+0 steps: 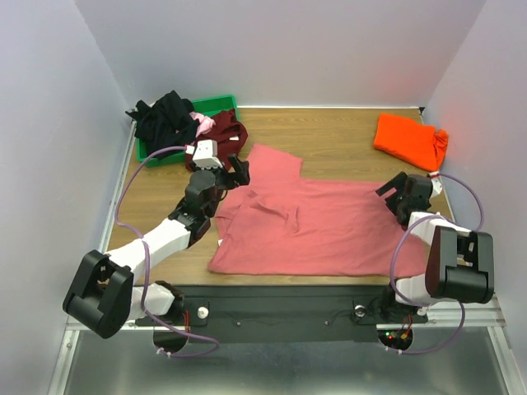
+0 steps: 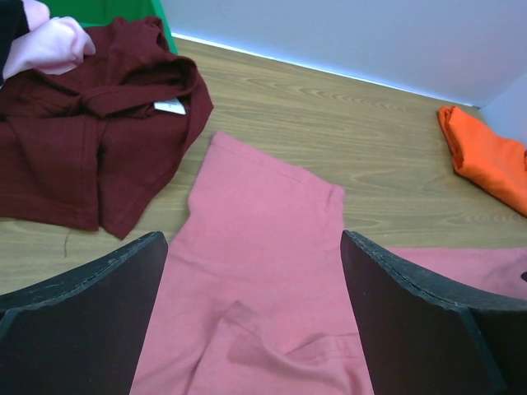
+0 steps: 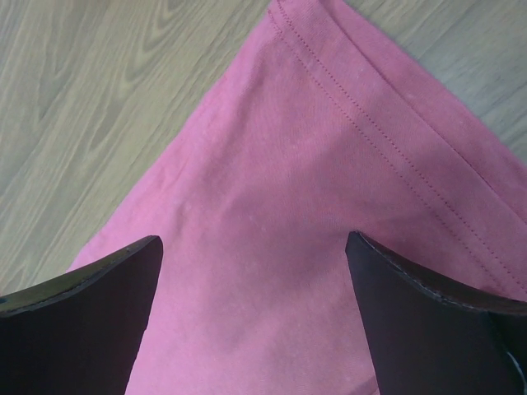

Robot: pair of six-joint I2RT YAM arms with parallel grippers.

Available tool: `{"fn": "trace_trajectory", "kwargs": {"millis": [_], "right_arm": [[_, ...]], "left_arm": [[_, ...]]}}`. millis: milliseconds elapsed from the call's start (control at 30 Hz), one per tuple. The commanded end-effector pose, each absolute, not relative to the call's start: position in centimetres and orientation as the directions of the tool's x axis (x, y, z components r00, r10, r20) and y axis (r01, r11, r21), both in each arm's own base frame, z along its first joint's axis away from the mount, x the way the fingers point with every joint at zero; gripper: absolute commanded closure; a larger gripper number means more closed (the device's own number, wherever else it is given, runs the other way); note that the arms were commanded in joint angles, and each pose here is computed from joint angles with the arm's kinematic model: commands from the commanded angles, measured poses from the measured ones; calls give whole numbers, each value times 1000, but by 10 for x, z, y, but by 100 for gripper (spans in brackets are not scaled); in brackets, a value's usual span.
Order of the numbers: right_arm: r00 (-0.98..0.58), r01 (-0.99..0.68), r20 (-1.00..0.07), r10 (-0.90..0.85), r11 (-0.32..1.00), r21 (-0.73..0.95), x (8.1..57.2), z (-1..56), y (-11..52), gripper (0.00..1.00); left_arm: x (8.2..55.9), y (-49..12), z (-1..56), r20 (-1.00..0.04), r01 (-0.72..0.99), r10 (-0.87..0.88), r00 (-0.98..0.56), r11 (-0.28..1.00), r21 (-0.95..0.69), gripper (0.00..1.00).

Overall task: Fold and stack the t-shirts
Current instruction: Fold the tshirt

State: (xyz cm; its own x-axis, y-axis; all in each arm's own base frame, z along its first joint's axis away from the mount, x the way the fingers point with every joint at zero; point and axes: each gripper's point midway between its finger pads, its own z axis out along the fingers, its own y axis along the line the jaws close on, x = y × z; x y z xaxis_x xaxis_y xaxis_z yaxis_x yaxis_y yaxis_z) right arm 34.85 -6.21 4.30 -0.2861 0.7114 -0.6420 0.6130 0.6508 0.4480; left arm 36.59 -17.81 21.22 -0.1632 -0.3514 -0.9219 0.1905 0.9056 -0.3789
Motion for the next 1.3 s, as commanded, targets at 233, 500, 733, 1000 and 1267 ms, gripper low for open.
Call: {"fn": "trace_trajectory", "kwargs": {"millis": [233,500,733,1000,1267], "right_arm": [[-274,612,-682,678,670,420,354,63,-84,0],[-235,608,-766,598,706,363,384,109,-108,1],[-257,664,-757,600,679,313,423,93,-137,11],[-299,717,-744,597,655,238,429,62,-151,22],[-299,755,-759,578,630,182,417,59,-164,25]], "left_arm": [[367,-164,223,-923,200,-364,-125,902,-383,1],[374,-159,216,-925,185,-353,-137,909,-374,1],[378,-152,212,-926,161,-350,-138,915,-370,1],[381,-147,208,-926,149,-350,-143,917,-370,2],[382,-148,205,-926,153,-347,-152,917,-369,1]]}}
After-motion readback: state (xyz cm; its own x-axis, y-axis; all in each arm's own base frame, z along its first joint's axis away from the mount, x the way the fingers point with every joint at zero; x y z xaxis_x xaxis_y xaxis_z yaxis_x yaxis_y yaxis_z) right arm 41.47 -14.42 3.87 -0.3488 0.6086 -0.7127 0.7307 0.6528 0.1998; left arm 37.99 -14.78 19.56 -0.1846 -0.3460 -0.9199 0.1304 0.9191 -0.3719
